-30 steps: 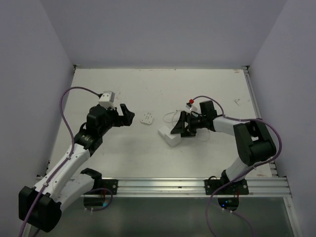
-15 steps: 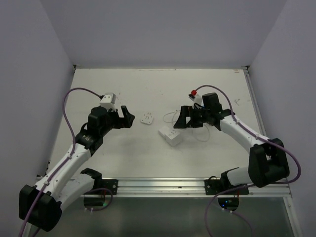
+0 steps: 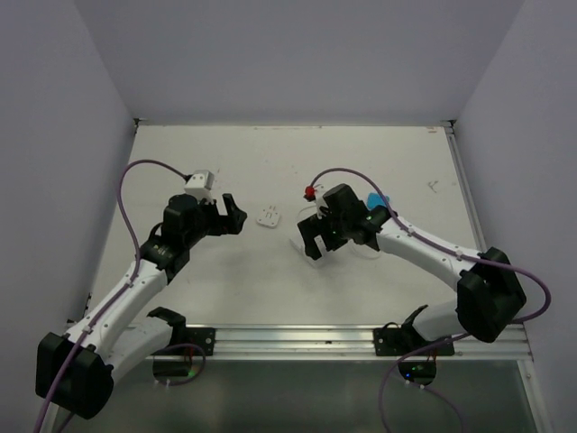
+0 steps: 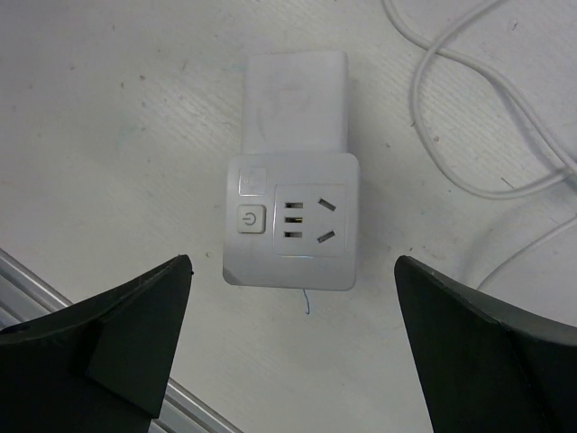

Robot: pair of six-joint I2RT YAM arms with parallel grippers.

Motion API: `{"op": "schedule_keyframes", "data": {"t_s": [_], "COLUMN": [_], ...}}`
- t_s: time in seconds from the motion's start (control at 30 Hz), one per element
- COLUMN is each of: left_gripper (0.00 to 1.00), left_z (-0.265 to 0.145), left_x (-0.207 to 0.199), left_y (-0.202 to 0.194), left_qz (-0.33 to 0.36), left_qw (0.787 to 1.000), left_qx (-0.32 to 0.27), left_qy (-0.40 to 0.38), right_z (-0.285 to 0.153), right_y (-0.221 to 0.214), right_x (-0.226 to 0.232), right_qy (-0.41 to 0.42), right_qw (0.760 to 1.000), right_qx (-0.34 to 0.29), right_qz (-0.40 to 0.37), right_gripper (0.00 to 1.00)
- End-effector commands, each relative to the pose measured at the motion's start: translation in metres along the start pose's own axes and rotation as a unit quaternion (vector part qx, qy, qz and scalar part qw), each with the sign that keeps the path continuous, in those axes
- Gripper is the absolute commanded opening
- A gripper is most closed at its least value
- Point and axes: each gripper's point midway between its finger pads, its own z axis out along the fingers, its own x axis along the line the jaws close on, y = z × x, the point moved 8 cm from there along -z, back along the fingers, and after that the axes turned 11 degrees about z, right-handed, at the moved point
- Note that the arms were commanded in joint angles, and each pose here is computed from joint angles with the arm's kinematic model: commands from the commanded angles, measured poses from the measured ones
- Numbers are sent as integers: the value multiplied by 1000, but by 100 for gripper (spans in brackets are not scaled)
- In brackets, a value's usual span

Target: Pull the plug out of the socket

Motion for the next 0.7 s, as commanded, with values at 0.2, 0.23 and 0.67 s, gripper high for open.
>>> {"op": "schedule_keyframes", "data": {"t_s": [0.2,0.23,0.67], "left_gripper": [97,97,96], "left_z": [2,2,6], "left_x": [3,2,-1], "left_y": [-4,-4,-6], "left_qz": [12,11,-17], "left_qw": [1000,1000,1000], "left_qx": [5,5,18], "left_qy": [0,-1,-11], "right_z": [15,18,40], "right_y": [4,3,-7], "right_x": [13,12,10], "right_qy": [-75,-83,-89], "right_qw": [995,994,993], "right_qx": [5,8,23], "right_qz": [-64,-66,-76], "right_gripper": [99,99,66]}}
